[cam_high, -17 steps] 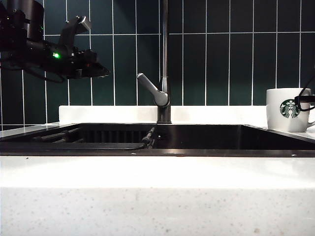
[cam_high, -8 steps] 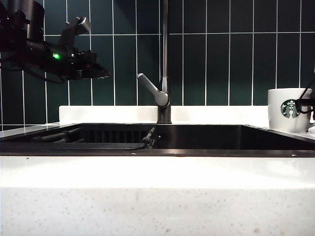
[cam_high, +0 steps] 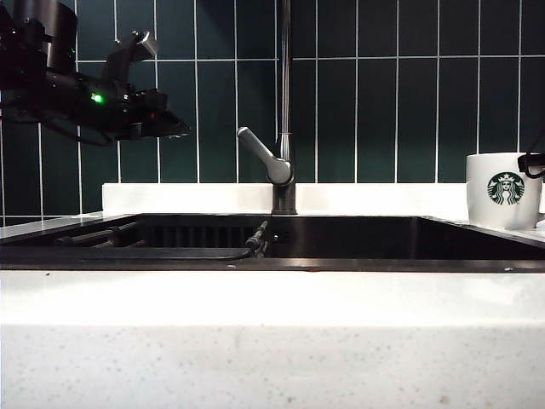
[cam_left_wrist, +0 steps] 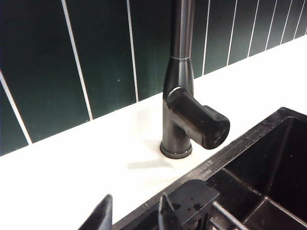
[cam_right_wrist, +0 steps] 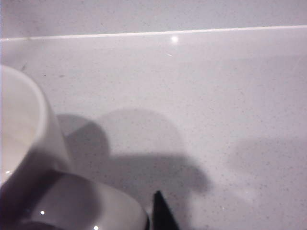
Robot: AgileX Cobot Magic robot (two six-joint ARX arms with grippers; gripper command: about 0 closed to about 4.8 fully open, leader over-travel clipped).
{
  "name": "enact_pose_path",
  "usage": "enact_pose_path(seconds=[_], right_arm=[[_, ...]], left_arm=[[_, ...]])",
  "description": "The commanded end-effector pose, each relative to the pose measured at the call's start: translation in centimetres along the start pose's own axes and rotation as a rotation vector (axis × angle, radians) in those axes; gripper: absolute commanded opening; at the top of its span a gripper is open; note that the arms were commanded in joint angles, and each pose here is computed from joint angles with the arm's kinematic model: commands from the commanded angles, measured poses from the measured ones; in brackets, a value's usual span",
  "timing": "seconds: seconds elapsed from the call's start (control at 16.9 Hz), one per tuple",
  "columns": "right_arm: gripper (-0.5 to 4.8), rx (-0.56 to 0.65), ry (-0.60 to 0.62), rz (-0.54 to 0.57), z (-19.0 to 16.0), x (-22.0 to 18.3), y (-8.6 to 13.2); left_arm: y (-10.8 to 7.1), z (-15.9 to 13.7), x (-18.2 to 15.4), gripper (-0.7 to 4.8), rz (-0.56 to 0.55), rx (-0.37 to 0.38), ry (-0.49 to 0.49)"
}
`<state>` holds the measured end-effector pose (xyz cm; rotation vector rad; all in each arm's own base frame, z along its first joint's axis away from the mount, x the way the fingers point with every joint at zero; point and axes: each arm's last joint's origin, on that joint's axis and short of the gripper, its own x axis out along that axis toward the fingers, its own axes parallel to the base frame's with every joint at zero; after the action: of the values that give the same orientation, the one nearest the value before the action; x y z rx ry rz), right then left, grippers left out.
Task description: Pick up the mug next to the sink, go to the faucet to get some water, pour the water into the sink, and finally put the mug back to its place.
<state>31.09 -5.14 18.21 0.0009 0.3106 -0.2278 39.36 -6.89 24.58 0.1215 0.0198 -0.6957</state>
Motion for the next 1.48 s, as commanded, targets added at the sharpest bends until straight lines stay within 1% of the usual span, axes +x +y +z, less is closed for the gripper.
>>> enact_pose_path(seconds=[0.06, 0.18, 0.24, 0.53, 0.65, 0.71, 0.83, 0.95, 1.07, 1.13, 1.24, 1.36, 1.42, 1.48], right_arm=[[1.02, 0.0, -0.018, -0.001, 0.4, -0.1, 0.0], [0.57, 0.001, -0.021, -0.001, 0.4, -0.1, 0.0], [0.51, 0.001, -0.025, 0.001, 0.4, -0.1, 0.0], [0.49, 0.005, -0.096, 0.035, 1.3, -0.3, 0.2], [0.49, 0.006, -0.132, 0.04, 2.1, -0.7, 0.3], [0.49, 0.008, -0.178, 0.043, 2.8, -1.2, 0.3], [0.49, 0.007, -0.261, 0.089, 4.4, -2.3, 0.6], [0.49, 0.003, -0.284, 0.117, 4.9, -2.8, 1.1], [0.49, 0.002, -0.293, 0.205, 5.6, -2.9, 2.1], [0.49, -0.008, -0.291, 0.273, 6.4, -2.9, 3.3], [0.49, -0.018, -0.29, 0.337, 7.7, -2.9, 4.7], [0.49, -0.027, -0.302, 0.395, 9.4, -3.2, 6.3], [0.49, -0.033, -0.318, 0.438, 10.9, -3.6, 7.8], [0.49, -0.037, -0.321, 0.464, 11.7, -3.6, 8.7]], left_arm=[[0.0, 0.4, 0.0, 1.21, -0.006, 0.009, -0.014], [0.0, 0.4, 0.0, 1.21, -0.006, 0.009, -0.014], [0.0, 0.4, 0.0, 1.21, -0.008, 0.009, -0.014], [-0.2, 0.4, 0.0, 1.21, -0.085, 0.01, -0.026], [-0.2, 0.5, 0.0, 1.21, -0.093, 0.013, -0.032], [-0.2, 0.6, 0.0, 1.21, -0.095, 0.016, -0.036], [0.0, 1.0, 0.4, 1.21, -0.106, 0.019, -0.042], [0.6, 1.4, 1.2, 1.21, -0.12, 0.006, -0.025], [1.3, 1.9, 2.4, 1.21, -0.162, -0.006, -0.015], [1.9, 2.3, 3.4, 1.21, -0.168, 0.001, -0.024], [2.5, 2.4, 4.3, 1.21, -0.186, 0.01, -0.039], [3.0, 2.0, 5.5, 1.21, -0.25, 0.001, -0.037], [3.5, 1.6, 6.5, 1.22, -0.307, -0.015, -0.028], [3.6, 1.2, 7.0, 1.22, -0.346, -0.028, -0.028]])
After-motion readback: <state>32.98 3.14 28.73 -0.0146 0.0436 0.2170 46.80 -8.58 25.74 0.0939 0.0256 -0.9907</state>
